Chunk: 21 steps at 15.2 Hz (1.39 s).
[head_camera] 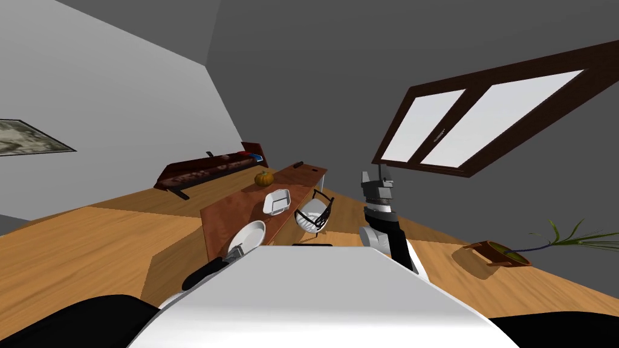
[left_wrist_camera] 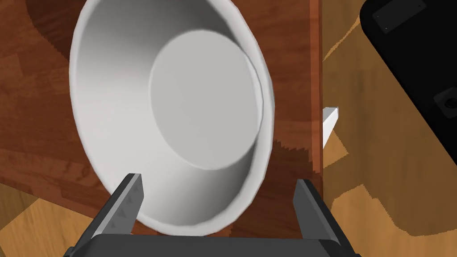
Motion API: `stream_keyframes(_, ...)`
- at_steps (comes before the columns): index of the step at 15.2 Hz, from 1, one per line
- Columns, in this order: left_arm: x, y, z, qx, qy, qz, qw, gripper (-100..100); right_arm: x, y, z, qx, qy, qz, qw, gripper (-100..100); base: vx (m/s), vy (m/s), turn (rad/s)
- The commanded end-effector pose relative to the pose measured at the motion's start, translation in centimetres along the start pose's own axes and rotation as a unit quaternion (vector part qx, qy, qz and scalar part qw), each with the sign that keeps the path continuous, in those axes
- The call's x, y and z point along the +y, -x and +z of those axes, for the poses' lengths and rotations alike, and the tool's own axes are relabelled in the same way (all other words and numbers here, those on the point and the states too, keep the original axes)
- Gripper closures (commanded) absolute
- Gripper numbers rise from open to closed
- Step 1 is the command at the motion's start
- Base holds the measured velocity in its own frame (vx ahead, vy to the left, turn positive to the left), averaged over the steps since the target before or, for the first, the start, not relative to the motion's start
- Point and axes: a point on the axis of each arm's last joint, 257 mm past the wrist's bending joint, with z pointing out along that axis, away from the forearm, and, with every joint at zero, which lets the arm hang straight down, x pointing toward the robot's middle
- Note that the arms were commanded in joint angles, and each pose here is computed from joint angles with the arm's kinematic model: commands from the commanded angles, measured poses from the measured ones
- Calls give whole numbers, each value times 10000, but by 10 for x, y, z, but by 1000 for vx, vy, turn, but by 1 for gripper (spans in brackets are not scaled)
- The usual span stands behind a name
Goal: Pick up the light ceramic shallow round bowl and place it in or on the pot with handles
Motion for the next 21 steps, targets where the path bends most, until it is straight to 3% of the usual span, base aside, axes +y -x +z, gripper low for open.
stream_keyframes(1, 9, 8, 0, -107, 166, -74, 9998, -100, 0, 0, 0, 0, 0, 0, 10000, 0, 99, -39, -36)
stream_keyframes(11, 49, 48, -5, -638, 907, -468, 9927, -100, 0, 0, 0, 0, 0, 0, 10000, 0, 92, -37, -30)
stream_keyframes(19, 54, 44, 19, -554, 853, -441, 9938, -100, 0, 0, 0, 0, 0, 0, 10000, 0, 7, 13, 6)
stream_keyframes(20, 53, 44, 15, -563, 859, -445, 9937, -100, 0, 0, 0, 0, 0, 0, 10000, 0, -1, 10, 1)
stream_keyframes(21, 53, 44, 16, -560, 854, -443, 9938, 100, 0, 0, 0, 0, 0, 0, 10000, 0, 0, 0, 0)
